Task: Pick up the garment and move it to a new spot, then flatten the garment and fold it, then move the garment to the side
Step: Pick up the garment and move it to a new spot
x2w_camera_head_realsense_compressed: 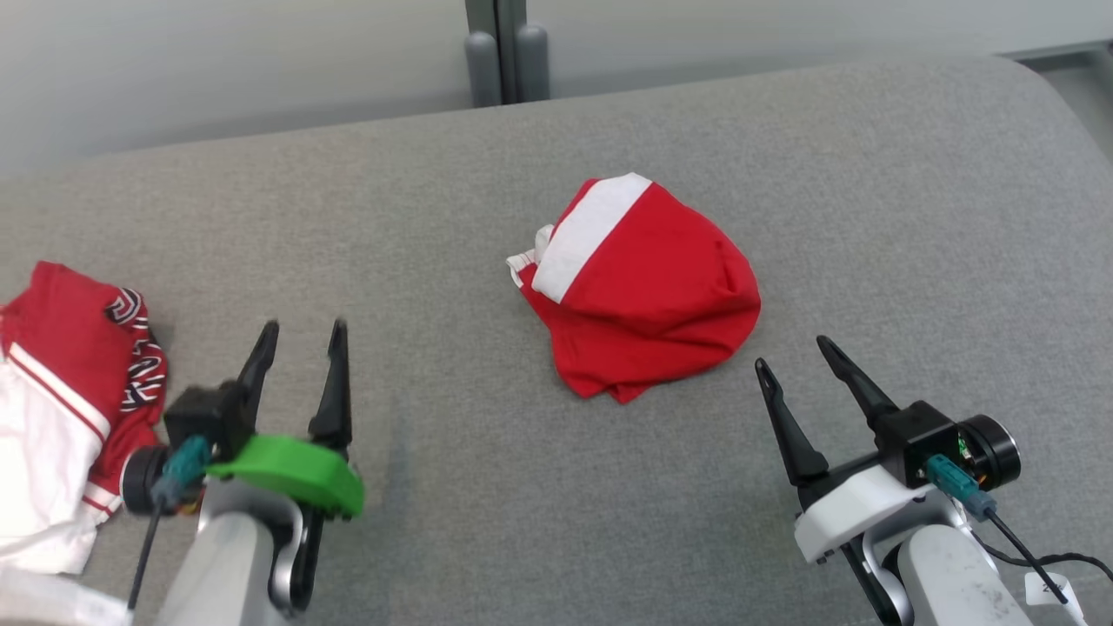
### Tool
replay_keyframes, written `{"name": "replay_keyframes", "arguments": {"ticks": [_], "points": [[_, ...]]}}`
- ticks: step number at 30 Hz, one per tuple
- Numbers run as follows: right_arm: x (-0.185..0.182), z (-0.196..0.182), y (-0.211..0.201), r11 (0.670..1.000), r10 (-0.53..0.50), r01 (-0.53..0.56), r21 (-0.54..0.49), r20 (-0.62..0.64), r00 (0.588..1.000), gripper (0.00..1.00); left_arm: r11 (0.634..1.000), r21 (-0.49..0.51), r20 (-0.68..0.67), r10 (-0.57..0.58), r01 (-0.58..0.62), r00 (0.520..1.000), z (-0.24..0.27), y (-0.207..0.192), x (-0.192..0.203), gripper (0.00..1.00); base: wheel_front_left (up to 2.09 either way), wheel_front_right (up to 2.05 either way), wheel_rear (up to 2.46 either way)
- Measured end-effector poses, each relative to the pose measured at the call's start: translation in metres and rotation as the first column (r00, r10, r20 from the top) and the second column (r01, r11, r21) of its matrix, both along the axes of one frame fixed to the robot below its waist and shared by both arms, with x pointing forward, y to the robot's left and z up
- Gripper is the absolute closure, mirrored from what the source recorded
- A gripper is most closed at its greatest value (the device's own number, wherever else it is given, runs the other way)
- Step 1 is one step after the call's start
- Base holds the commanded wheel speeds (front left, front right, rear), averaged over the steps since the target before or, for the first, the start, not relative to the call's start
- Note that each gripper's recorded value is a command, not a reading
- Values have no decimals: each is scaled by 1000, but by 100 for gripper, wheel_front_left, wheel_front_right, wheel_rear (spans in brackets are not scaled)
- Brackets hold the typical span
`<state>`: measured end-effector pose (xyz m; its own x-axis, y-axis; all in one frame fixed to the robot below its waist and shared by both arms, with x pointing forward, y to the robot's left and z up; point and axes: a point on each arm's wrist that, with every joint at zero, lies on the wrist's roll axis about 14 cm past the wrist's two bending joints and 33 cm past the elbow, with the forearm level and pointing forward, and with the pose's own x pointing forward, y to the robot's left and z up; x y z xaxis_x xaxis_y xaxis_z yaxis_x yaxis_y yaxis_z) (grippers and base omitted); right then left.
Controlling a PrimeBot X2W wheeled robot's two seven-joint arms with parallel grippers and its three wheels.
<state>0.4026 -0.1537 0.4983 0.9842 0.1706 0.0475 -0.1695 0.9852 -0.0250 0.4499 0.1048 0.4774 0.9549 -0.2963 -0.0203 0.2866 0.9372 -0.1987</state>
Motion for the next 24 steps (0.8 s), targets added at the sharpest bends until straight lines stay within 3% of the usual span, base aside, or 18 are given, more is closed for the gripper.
{"name": "replay_keyframes", "arguments": {"ticks": [13, 24], "points": [[-18, 7, 5, 1000, 11, -11, 13, 17, 1000, 0, 991, 43, -14, 131, -131, 991, -14, 44, -74, 0, 0, 0, 0], [-20, -4, 9, 1000, 21, -21, 15, -15, 1000, 0, 988, 13, -38, 153, -153, 987, -20, 41, -88, 0, 0, 0, 0]]}}
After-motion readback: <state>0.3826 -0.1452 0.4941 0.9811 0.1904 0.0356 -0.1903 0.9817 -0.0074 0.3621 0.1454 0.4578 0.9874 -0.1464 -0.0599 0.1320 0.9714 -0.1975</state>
